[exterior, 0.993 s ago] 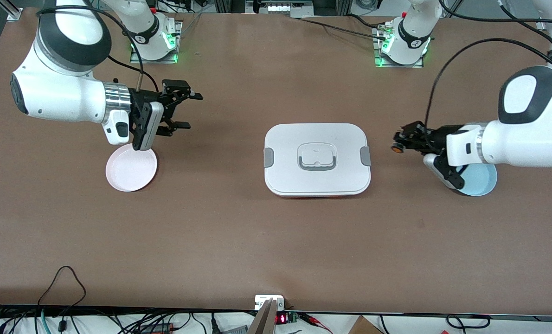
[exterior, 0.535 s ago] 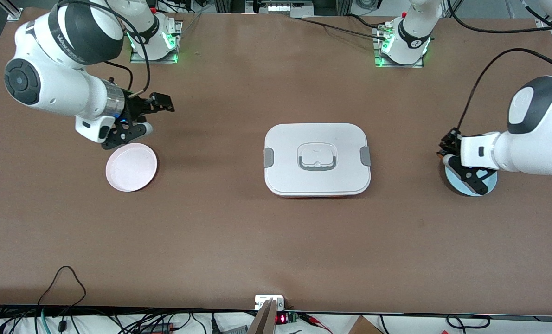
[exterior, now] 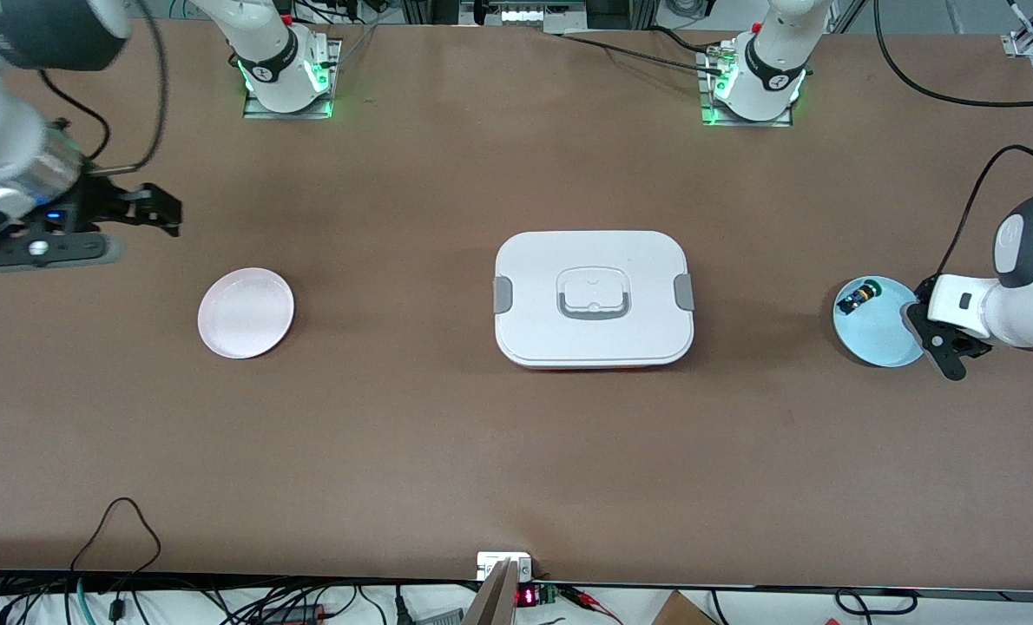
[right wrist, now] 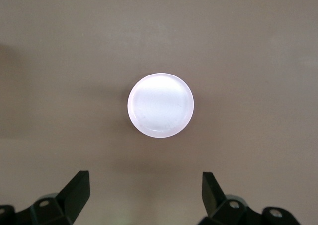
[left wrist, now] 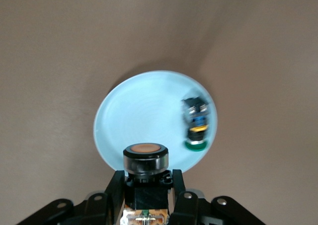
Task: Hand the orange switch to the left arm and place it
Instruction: 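Lower the switch into the blue plate and open the left gripper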
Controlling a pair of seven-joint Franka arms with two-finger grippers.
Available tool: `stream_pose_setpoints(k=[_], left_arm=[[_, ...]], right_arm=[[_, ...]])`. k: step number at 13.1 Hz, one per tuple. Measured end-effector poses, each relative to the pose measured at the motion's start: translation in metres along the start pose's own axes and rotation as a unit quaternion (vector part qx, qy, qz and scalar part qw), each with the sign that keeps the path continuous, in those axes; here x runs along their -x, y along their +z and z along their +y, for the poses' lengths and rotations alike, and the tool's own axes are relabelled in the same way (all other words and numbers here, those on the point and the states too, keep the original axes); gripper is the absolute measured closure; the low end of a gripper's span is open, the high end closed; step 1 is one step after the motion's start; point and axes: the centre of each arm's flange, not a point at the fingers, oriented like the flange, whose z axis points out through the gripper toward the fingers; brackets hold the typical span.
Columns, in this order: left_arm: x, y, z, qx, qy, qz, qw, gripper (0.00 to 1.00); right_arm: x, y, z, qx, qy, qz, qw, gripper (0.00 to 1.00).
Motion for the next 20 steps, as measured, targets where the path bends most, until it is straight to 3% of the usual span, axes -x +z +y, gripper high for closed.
stream_pose_setpoints(k=[2, 5, 9, 15, 20], left_arm=[[0.009, 0.032, -0.003, -0.028, 0.059, 0.022, 0.998, 0.57], [0.010, 0.078, -0.005, -0.066, 0.126, 0.046, 0.989, 0.57], [0.009, 0.100, -0.006, -0.070, 0.153, 0.062, 0.984, 0.57], [0.003, 0.116, -0.004, -0.062, 0.160, 0.074, 0.982, 0.57], [-0.010, 0.086, 0.002, -0.049, 0.176, 0.068, 0.981, 0.13]], right_arm=[[-0.003, 0.008, 0.020, -0.015, 0.019, -0.007, 1.000, 0.00], [-0.004, 0.002, 0.006, 0.010, 0.002, 0.000, 1.000, 0.00], [-0.002, 0.014, 0.002, 0.020, -0.004, -0.005, 1.000, 0.00], [0.016, 0.004, 0.020, 0.003, 0.012, 0.023, 1.000, 0.00], [0.029, -0.014, 0.021, -0.003, 0.008, 0.013, 1.000, 0.00]])
